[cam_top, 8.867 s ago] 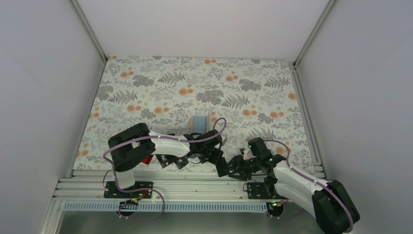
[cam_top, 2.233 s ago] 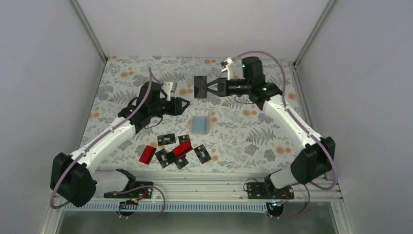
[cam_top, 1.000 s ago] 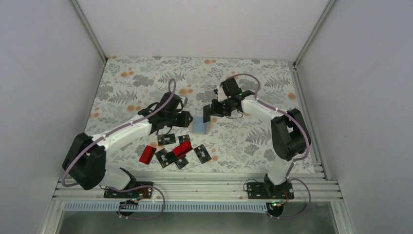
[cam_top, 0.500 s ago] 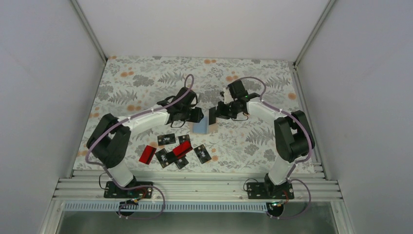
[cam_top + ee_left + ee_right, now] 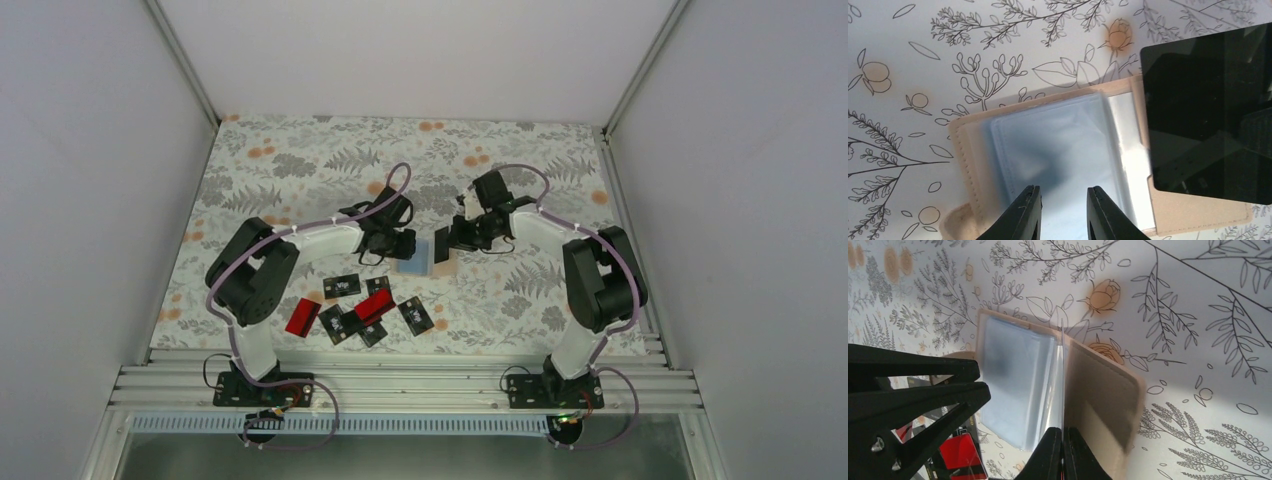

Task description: Put the credit cards into the card holder

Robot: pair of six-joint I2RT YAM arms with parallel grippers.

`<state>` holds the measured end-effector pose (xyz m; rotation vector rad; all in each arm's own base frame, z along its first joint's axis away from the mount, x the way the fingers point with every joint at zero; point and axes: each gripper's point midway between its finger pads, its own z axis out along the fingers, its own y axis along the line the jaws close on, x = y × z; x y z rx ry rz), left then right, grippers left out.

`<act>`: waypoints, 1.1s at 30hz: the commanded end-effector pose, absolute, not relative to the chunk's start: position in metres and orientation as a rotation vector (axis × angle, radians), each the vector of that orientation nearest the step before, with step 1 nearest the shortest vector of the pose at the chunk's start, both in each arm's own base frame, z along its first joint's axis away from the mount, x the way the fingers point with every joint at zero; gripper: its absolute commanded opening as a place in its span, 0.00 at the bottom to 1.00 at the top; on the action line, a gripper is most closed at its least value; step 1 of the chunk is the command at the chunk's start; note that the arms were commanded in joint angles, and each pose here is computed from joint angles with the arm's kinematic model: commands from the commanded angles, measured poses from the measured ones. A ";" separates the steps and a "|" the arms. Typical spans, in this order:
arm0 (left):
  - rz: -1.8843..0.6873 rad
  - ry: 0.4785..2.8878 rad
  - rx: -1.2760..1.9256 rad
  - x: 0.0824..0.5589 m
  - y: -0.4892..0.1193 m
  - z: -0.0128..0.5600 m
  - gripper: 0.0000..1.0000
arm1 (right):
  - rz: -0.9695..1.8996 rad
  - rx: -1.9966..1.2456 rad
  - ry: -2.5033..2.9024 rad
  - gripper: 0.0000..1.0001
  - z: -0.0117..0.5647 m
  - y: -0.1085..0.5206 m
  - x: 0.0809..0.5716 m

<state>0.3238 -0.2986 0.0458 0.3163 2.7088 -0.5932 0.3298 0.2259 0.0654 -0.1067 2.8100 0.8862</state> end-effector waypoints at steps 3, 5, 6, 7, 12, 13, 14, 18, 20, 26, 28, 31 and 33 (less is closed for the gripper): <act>-0.515 2.737 0.300 0.325 -0.291 0.032 0.23 | 0.870 -0.116 2.834 0.04 0.049 0.219 0.328; -0.495 2.743 0.292 0.324 -0.288 0.029 0.22 | 0.915 -0.123 2.833 0.04 0.049 0.223 0.326; -0.487 2.745 0.287 0.324 -0.287 0.028 0.21 | 0.958 -0.131 2.829 0.04 0.051 0.227 0.325; -0.480 2.746 0.282 0.324 -0.286 0.027 0.20 | 0.995 -0.138 2.823 0.04 0.052 0.230 0.324; -0.448 2.757 0.265 0.321 -0.278 0.022 0.13 | 1.149 -0.125 2.804 0.04 0.055 0.237 0.322; -0.440 2.762 0.265 0.319 -0.277 0.021 0.12 | 1.179 -0.119 2.799 0.04 0.056 0.238 0.322; -0.435 2.767 0.262 0.318 -0.276 0.019 0.11 | 1.203 -0.113 2.797 0.04 0.056 0.239 0.322; -0.418 2.775 0.254 0.315 -0.271 0.016 0.08 | 1.274 -0.078 2.785 0.04 0.058 0.239 0.323; -0.417 2.779 0.248 0.312 -0.269 0.014 0.07 | 1.317 -0.060 2.782 0.04 0.059 0.239 0.322; -0.433 2.785 0.225 0.305 -0.265 0.010 0.07 | 1.406 -0.008 2.798 0.04 0.055 0.241 0.312; -0.439 2.782 0.219 0.303 -0.264 0.010 0.07 | 1.419 0.026 2.816 0.04 0.052 0.240 0.307; -0.446 2.781 0.213 0.301 -0.263 0.010 0.06 | 1.429 0.083 2.840 0.04 0.047 0.239 0.303; -0.451 2.781 0.214 0.300 -0.263 0.009 0.06 | 1.410 0.121 2.854 0.04 0.043 0.237 0.302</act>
